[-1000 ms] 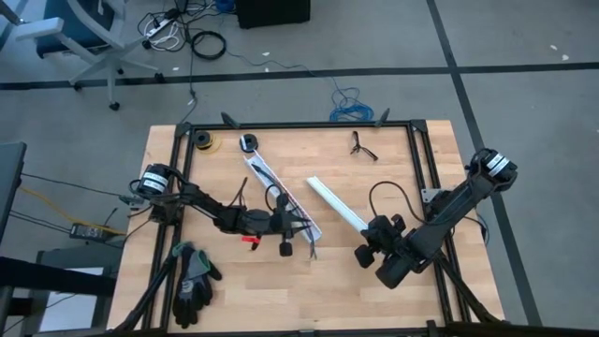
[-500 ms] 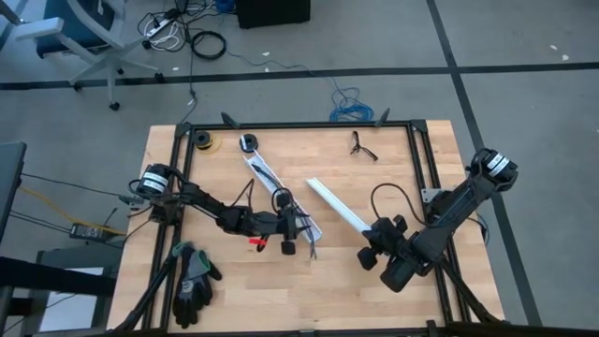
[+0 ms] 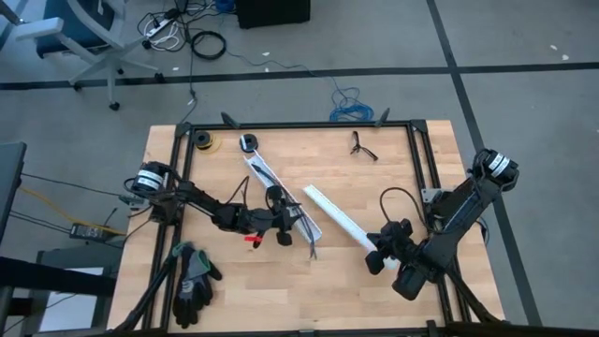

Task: Ziptie cables
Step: Close the cable duct

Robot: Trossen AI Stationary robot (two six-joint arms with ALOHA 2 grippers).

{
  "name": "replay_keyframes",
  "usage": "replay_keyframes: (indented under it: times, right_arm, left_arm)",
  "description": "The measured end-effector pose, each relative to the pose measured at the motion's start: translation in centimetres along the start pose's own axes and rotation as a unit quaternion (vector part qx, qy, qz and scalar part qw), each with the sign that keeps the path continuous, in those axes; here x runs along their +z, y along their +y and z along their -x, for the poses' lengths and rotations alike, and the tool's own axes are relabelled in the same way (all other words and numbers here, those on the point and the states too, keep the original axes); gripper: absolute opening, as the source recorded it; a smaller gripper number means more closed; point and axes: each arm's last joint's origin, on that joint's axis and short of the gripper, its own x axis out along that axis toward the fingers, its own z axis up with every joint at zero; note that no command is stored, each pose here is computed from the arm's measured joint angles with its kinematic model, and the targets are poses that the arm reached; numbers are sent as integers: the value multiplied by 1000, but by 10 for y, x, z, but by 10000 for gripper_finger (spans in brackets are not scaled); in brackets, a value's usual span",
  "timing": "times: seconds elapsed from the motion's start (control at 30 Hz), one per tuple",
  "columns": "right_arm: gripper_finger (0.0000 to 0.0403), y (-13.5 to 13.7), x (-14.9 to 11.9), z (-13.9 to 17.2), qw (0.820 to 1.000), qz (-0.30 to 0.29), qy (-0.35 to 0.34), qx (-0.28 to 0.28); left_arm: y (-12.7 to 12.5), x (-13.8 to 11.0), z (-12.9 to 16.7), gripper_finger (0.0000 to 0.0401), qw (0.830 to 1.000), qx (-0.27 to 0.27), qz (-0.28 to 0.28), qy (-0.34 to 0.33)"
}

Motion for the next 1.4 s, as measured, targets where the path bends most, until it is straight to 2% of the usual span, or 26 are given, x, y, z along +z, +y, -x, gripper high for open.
replay_keyframes:
  times: [0.2, 0.5, 0.77, 0.87, 1.07, 1.27, 1.4]
  right_arm:
    - [0, -1, -2, 2, 1000, -4, 0, 2]
    - [0, 8, 8, -14, 999, -27, 42, -5]
    - [0, 24, 36, -58, 998, 54, 27, 1]
    - [4, 28, 41, -83, 995, 81, 49, -5]
    - [51, 30, 46, -129, 990, 108, 91, 0]
    - [113, 27, 53, -155, 987, 131, 94, -4]
    - [128, 21, 53, -173, 984, 138, 113, -16]
  left_arm:
    - [17, -15, 14, 170, 999, -28, 21, -7]
    - [38, -21, 14, 170, 999, -16, 24, -14]
    - [44, -19, 11, 170, 997, -64, 21, -42]
    - [46, -18, 11, 170, 997, -66, 20, -39]
    - [53, -10, 18, 170, 997, -65, 21, -42]
    - [56, -9, 24, 169, 997, -72, 11, -16]
    - [55, -11, 24, 169, 997, -75, 7, -4]
